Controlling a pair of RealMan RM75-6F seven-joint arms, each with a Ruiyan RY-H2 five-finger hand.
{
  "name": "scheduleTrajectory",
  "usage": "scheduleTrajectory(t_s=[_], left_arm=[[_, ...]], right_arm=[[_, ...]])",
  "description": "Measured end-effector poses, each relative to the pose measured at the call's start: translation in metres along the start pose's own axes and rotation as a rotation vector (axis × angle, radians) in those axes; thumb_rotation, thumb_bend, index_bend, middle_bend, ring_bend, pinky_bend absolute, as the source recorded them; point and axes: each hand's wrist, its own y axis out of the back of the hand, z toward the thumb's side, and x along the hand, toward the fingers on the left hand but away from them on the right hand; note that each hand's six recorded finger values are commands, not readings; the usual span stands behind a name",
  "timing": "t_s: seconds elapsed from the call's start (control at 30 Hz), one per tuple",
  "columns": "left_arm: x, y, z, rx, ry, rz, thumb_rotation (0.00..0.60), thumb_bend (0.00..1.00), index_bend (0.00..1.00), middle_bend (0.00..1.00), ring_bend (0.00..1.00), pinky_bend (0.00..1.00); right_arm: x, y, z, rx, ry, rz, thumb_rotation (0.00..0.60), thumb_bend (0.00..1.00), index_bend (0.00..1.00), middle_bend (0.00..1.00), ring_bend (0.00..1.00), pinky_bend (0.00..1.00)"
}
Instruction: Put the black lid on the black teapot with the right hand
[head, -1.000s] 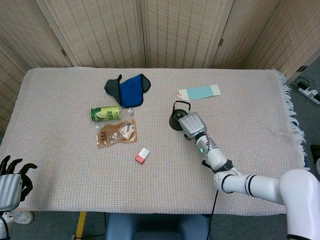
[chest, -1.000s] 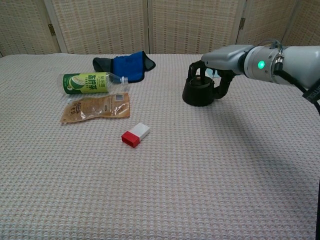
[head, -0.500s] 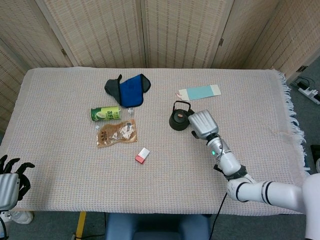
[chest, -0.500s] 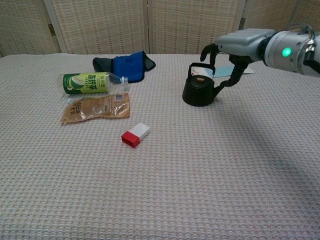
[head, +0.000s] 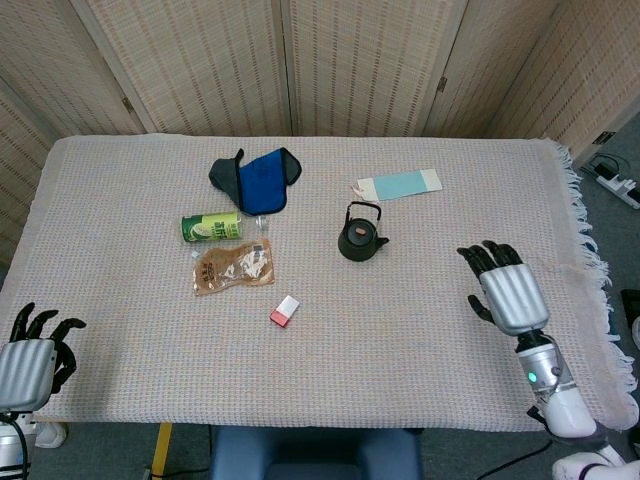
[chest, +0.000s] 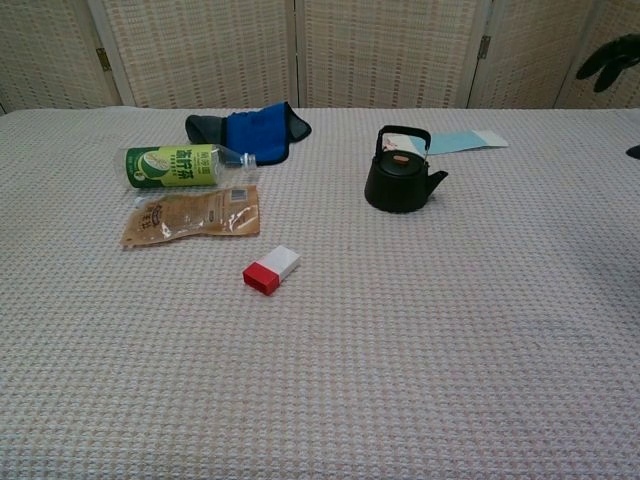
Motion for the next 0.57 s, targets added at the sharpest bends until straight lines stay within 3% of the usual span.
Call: scheduleTrajectory(t_s=[0.27,0.57], left_arm=[[0.004,-0.003,0.011,-0.002,-0.022,-0.004,0.600,0.34,0.29,0.18,0.16,0.05],[0.008,-0.007,0.018,-0.007,-0.039,-0.011,0.600,0.34,0.27,0.18,0.16,0.05]], right_arm=[[0.067,0.003,-0.049,-0.127,-0.115,-0.082,0.600,0.33,0.17,0.23,0.17,0.18],[0.097,-0.010,-0.057,-0.116,-0.130,-0.027,0.600,0.33,0.17,0.23,0.19,0.18]])
